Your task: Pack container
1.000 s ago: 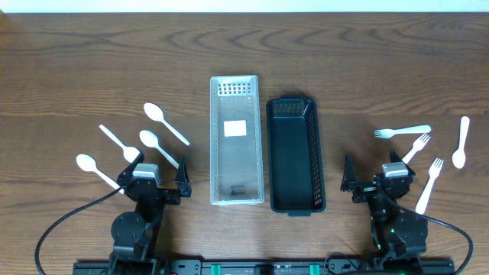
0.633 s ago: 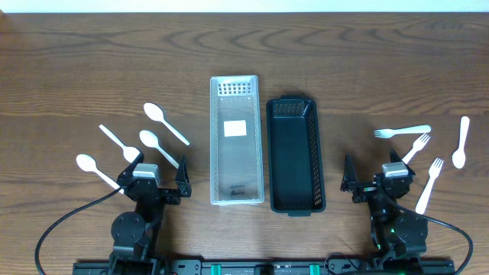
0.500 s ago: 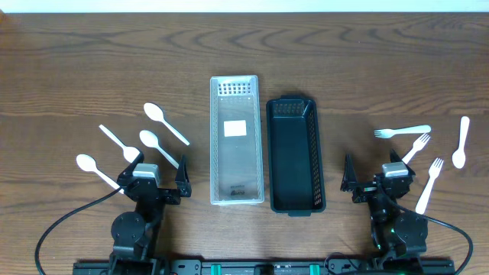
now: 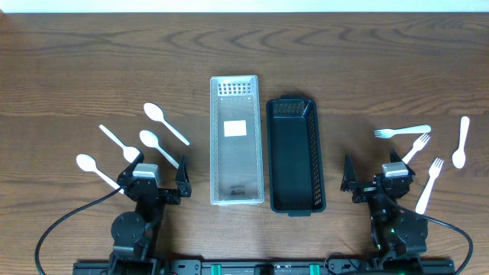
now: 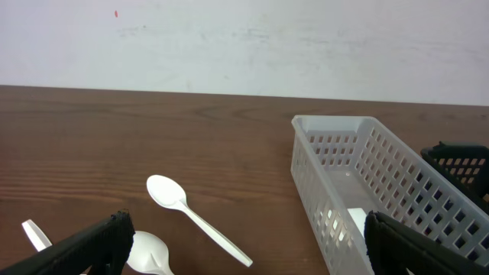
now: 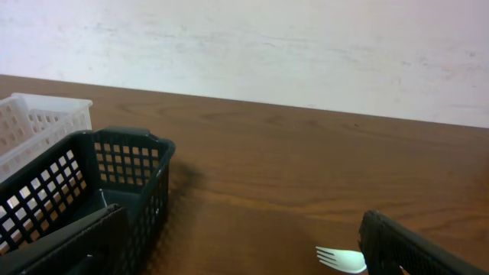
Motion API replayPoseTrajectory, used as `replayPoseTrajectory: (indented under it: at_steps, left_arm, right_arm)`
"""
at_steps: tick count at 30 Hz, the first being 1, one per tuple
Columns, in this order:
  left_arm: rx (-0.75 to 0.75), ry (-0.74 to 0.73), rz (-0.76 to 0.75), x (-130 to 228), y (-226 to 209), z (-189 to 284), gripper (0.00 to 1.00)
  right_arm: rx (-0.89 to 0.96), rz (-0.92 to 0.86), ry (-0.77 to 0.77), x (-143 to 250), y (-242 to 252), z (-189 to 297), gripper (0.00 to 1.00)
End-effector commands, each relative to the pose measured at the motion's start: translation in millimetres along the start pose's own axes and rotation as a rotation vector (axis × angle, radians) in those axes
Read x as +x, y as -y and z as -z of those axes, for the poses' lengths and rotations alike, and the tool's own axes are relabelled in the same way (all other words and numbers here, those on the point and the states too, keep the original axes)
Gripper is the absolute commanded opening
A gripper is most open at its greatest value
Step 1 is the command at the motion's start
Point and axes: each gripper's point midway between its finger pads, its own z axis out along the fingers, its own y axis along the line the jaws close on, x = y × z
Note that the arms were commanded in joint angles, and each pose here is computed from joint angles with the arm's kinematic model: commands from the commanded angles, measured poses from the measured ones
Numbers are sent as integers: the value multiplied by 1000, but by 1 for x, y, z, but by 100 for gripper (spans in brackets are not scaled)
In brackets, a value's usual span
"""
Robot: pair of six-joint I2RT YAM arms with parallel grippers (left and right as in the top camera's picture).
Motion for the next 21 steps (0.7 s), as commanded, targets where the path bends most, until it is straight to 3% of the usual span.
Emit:
replayPoseTrajectory:
  at_steps: [1,19,21]
  left_arm:
    - [6,-39,11,16,0,-2,98]
    - [7,-32,11,14,0,-2,98]
    - [6,-32,76,14,0,-2,98]
  right_arm:
    - [10,13,2,0,3,0,99]
    - [15,4,56,-13,4,1,99]
    - [-6,-47,72,-17,0,1,99]
